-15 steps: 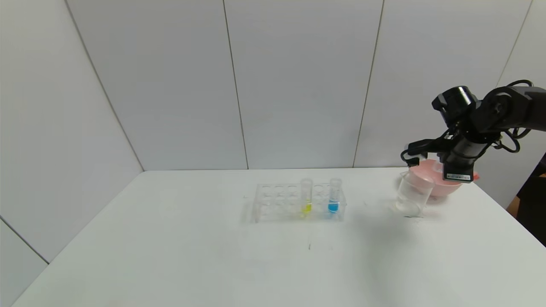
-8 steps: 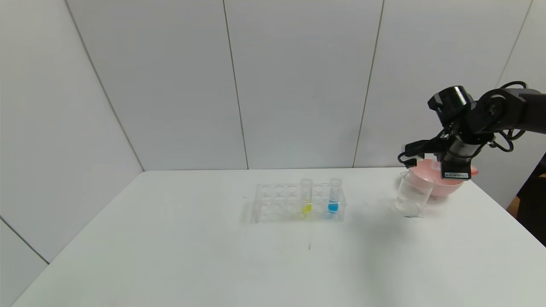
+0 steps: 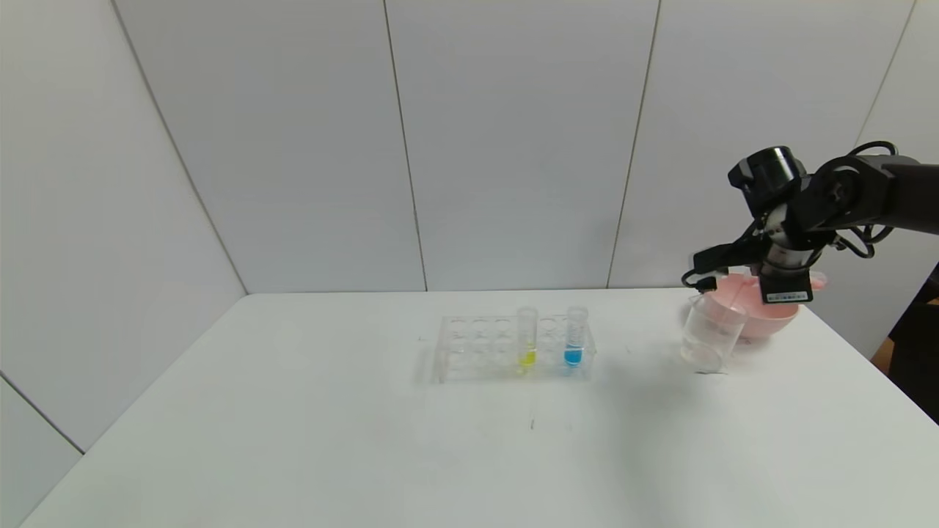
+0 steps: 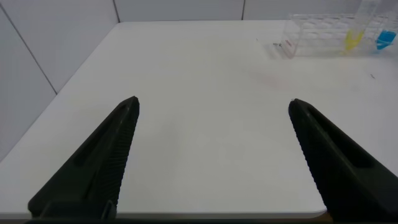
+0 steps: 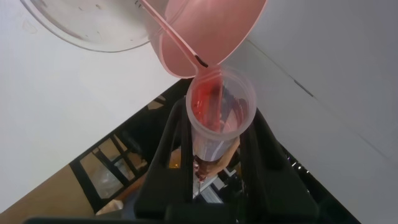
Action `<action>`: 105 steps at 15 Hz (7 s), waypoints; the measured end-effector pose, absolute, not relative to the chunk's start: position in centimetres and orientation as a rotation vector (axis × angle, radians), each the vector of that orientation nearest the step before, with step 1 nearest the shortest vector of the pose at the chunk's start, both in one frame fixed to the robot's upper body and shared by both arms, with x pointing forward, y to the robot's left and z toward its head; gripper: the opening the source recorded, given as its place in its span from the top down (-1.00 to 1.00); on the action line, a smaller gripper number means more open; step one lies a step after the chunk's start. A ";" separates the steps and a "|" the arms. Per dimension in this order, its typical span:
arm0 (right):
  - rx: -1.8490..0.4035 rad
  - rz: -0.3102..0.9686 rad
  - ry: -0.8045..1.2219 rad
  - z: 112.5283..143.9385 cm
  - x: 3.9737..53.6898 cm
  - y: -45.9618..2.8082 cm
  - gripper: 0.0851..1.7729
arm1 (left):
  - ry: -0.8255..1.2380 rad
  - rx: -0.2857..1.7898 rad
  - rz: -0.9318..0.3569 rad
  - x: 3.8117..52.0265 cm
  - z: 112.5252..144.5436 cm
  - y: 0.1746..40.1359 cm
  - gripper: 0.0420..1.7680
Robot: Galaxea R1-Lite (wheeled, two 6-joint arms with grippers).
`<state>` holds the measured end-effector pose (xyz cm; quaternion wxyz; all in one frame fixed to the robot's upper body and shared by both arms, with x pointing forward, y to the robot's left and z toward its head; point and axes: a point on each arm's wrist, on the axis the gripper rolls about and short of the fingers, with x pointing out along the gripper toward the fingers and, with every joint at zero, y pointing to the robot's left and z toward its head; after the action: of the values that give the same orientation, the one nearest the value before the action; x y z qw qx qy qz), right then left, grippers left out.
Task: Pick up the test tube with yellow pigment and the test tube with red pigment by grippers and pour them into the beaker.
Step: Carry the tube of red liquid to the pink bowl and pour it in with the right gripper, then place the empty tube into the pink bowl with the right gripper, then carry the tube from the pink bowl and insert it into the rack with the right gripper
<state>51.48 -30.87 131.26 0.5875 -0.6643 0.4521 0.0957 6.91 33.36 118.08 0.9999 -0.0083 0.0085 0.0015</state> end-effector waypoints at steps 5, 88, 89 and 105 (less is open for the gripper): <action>-1.598 0.221 1.061 131.2 51.6 -30.6 0.51 | 0.017 -0.017 0.003 6.9 118.1 33.4 -0.94; -0.004 -0.088 0.177 123.4 51.7 -42.0 -0.51 | 0.017 -0.017 0.003 6.9 118.1 33.4 -0.94; -0.005 -0.084 0.178 123.6 51.7 -41.8 -0.56 | 0.017 -0.016 0.003 6.9 118.1 33.4 -0.94; 0.037 0.064 0.301 128.6 36.6 -26.6 -0.88 | 0.017 -0.017 0.003 6.9 118.1 33.4 -0.94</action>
<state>36.55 -26.60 128.56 0.9881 0.0182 0.1497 0.0319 6.91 33.36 118.08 0.9999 -0.0083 0.0085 0.0015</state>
